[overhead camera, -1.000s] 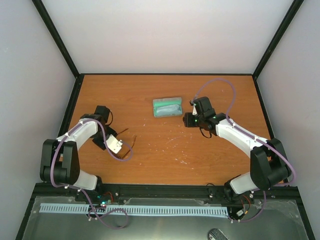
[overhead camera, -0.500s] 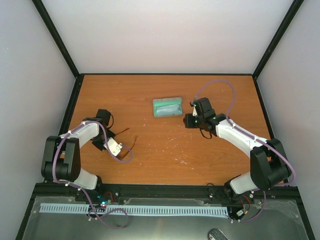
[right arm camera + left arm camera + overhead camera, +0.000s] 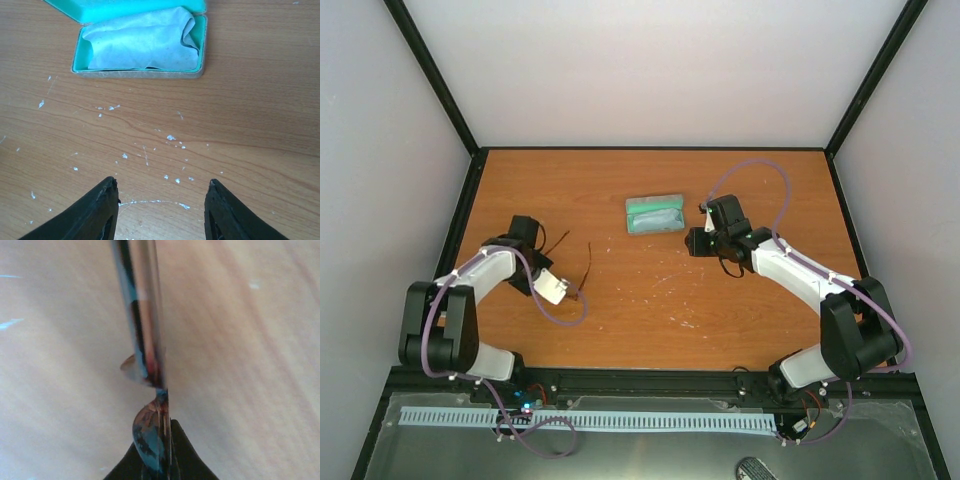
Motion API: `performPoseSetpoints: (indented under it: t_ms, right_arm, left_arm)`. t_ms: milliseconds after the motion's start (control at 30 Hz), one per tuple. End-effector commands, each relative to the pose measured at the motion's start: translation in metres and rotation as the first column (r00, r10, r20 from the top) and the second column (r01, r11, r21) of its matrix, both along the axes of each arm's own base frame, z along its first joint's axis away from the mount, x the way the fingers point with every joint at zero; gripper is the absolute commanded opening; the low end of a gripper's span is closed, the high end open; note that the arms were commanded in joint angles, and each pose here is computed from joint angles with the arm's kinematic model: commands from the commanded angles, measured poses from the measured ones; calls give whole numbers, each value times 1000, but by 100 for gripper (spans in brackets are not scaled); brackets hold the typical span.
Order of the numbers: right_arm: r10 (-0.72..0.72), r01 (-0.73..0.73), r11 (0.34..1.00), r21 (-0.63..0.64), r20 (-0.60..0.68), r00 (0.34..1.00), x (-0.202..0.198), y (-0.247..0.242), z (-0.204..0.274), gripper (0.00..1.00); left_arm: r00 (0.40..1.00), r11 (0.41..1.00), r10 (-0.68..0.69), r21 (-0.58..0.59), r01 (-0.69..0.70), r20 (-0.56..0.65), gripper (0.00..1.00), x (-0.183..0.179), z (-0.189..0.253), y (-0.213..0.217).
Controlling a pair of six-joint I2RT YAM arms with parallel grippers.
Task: Organize the sunglasses
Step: Pick up the sunglasses from the center of the board, then fold the sunglasses.
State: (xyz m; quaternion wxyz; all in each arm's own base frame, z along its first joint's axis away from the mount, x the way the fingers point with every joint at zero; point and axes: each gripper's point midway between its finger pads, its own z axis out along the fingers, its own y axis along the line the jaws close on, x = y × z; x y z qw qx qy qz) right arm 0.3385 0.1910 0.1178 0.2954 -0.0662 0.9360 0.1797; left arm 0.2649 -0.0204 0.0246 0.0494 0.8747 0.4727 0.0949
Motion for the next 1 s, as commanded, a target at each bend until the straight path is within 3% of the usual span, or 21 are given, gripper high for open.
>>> performPoseSetpoints:
  t_ms: [0,133,267,367,500,700,967]
  right_arm:
    - [-6,5,996,93,14,1000,7,5,17,46]
    - [5,-3,955,297,-7,1000,19,1,37,46]
    - [153,-110,841,530,-38,987,32,9,60,49]
    - [319,-208,725,657,-52,946,31,33,76,51]
    - [432,-247,601,760,-48,901,35,49,90,56]
    - [569,-242,467,851,-80,819,32,63,98,61]
    - [663,-248,453,856,-137,736,21,88,86,61]
  left_arm:
    - [973,970,-39,-224,92,228,1,37,44,-44]
    - [884,865,-46,-424,268,465,0,60,102,-96]
    - [792,729,-2,-541,419,611,1,66,154,-142]
    - [729,615,-3,-573,541,685,1,59,181,-172]
    - [640,495,-3,-555,668,768,1,56,202,-206]
    - [555,408,30,-517,752,831,1,74,224,-240]
    - [502,359,59,-488,796,863,1,96,239,-259]
